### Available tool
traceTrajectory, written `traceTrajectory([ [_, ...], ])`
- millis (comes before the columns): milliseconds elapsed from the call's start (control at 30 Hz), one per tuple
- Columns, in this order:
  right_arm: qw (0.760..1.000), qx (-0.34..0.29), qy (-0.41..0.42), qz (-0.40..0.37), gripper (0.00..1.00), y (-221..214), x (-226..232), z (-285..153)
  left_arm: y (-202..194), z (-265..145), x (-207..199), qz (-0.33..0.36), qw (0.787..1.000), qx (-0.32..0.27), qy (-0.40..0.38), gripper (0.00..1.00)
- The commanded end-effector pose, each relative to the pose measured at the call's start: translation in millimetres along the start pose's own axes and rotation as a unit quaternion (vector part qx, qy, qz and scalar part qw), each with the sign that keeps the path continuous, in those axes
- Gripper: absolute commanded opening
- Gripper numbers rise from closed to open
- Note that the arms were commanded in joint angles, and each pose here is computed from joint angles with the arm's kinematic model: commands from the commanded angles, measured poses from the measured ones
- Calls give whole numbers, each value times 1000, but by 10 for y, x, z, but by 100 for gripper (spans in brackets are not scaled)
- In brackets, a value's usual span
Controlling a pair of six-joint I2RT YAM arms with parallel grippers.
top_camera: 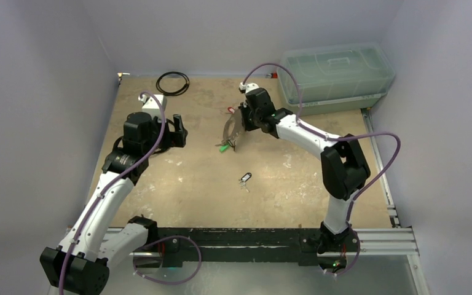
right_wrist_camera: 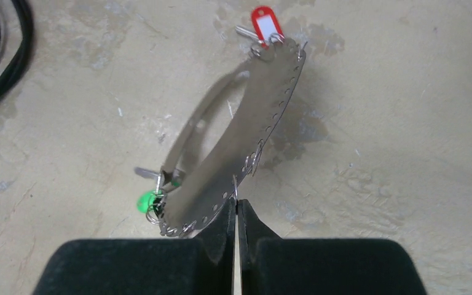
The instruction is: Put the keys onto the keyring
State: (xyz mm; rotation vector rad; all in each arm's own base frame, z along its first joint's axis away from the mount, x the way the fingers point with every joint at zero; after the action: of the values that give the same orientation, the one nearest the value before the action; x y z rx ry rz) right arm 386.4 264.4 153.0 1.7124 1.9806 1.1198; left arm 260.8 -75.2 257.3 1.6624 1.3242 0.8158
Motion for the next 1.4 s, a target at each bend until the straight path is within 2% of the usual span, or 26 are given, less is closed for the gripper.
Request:
traceTrajectory([
  [0,995,-80,22,-53,0,497,181,-422,92,26,-35,9,1000,-21,-20,88],
  [233,987,-106,45,-112,0,645,391,-719,103,29,-68,10,999,-26,-33,87],
  [433,979,-129,90,-129,0,796,573,-1089,107,39,-86,11,999,-28,-41,86],
  [533,971,-133,116,-161,0,808,629,-1223,105,47,-100,11,998,-28,-46,85],
  [667,950,-139,188,-205,0,715,793,-1384,134,27,-154,13,997,-36,-68,85],
  [867,901,-134,282,-301,0,406,1049,-1581,251,-98,-275,18,990,-82,-116,84],
  [967,893,-123,296,-316,0,323,1091,-1594,293,-184,-313,22,985,-111,-131,83],
  [1100,879,-110,318,-337,0,246,1105,-1629,337,-310,-441,35,970,-160,-179,75],
  [1167,868,-111,339,-346,0,215,1133,-1690,334,-416,-589,54,952,-194,-230,74],
  [1233,858,-116,356,-353,0,190,1151,-1748,318,-531,-711,80,934,-221,-269,68],
  [1267,853,-118,364,-355,0,181,1161,-1779,355,-599,-760,98,922,-244,-283,65],
  [1367,841,-120,387,-360,0,144,1189,-1850,309,-699,-852,127,904,-267,-308,62],
])
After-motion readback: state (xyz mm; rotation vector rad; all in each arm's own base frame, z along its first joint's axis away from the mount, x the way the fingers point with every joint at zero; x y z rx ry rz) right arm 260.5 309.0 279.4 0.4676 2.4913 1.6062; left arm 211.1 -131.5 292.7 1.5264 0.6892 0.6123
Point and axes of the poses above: each gripper's point midway between its finger pads, its own z axis out along the fingers, its own x axis along the line the jaws close on, y = z × x, the point moved 5 cm from there along -z, back along the fingers, and after that the axes turned 10 degrees about z, right-handed, at the moved point
